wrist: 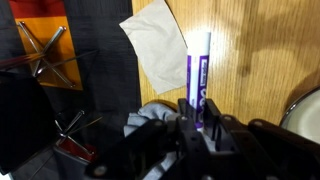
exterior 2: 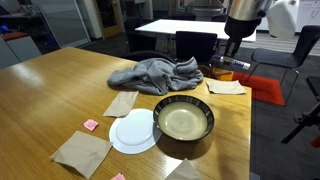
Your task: Pick up the marker from the bowl and put it on the table
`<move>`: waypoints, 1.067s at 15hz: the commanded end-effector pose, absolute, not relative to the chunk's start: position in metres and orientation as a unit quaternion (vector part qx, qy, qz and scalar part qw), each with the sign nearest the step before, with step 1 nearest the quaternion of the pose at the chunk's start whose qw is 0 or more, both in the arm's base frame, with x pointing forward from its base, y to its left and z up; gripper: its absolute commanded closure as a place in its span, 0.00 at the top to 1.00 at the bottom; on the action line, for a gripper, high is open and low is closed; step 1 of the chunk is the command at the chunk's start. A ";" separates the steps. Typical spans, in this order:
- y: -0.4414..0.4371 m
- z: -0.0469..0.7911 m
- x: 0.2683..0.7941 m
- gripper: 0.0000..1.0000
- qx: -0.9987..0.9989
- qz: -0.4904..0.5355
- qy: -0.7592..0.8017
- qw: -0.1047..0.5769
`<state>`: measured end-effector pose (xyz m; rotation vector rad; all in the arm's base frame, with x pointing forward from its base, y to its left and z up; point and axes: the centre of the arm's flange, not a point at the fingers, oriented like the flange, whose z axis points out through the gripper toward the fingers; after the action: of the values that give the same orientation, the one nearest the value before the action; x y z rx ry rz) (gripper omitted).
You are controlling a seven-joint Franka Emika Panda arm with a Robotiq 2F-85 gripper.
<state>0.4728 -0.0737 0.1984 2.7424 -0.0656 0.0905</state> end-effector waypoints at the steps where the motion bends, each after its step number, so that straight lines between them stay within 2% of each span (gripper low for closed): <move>1: -0.079 0.177 0.466 0.05 0.979 0.037 -0.019 0.200; 8: -0.089 0.140 0.481 0.05 0.987 0.069 0.002 0.145; 16: -0.099 0.108 0.510 0.05 0.993 0.056 0.008 0.104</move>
<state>0.4882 -0.0927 0.1148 2.9047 -0.0082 0.1544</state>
